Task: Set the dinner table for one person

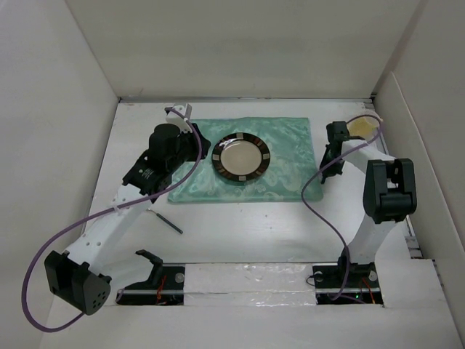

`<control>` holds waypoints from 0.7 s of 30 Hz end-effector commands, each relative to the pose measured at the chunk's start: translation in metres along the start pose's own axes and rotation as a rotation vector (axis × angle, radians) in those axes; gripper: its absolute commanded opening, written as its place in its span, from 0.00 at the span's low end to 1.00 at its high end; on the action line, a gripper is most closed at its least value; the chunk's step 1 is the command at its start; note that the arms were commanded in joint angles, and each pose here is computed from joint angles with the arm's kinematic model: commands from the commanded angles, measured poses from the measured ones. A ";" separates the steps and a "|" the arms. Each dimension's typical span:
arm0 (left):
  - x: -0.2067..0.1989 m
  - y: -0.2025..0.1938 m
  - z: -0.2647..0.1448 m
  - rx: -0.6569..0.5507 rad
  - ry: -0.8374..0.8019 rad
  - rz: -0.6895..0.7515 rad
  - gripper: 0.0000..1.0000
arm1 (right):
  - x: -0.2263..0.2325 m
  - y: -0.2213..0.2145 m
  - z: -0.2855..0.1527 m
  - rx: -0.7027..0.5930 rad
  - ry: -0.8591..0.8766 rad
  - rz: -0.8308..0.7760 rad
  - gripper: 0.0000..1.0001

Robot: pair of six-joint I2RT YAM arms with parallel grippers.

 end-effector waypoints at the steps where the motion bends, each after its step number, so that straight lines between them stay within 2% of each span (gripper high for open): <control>1: -0.004 0.006 -0.003 -0.043 -0.024 -0.008 0.19 | -0.004 -0.012 -0.023 -0.025 -0.049 -0.026 0.00; 7: -0.005 0.006 0.001 -0.041 -0.028 -0.009 0.19 | 0.018 -0.011 -0.089 -0.164 0.062 -0.100 0.00; 10: -0.005 0.007 0.003 -0.040 -0.024 -0.003 0.19 | 0.039 -0.011 -0.121 -0.213 0.182 -0.151 0.00; 11: -0.005 0.008 0.006 -0.037 -0.020 0.000 0.19 | 0.056 -0.016 -0.133 -0.208 0.278 -0.184 0.00; 13: -0.004 0.007 0.008 -0.031 -0.017 0.002 0.18 | 0.063 -0.018 -0.134 -0.206 0.297 -0.200 0.00; 17: -0.005 0.008 0.011 -0.028 -0.019 0.004 0.19 | 0.101 -0.035 -0.128 -0.154 0.379 -0.274 0.00; 21: -0.005 0.007 0.013 -0.025 -0.019 0.004 0.18 | 0.142 -0.039 -0.122 -0.160 0.425 -0.373 0.00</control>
Point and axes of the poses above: each gripper's point midway between its finger pads, its own z axis out along the fingers, its own x axis along the line the jaws close on, y = z × x, the point moved 4 cm from there along -z, back along the fingers, and after that the axes turned 4 degrees about -z, right-handed, at the moved point
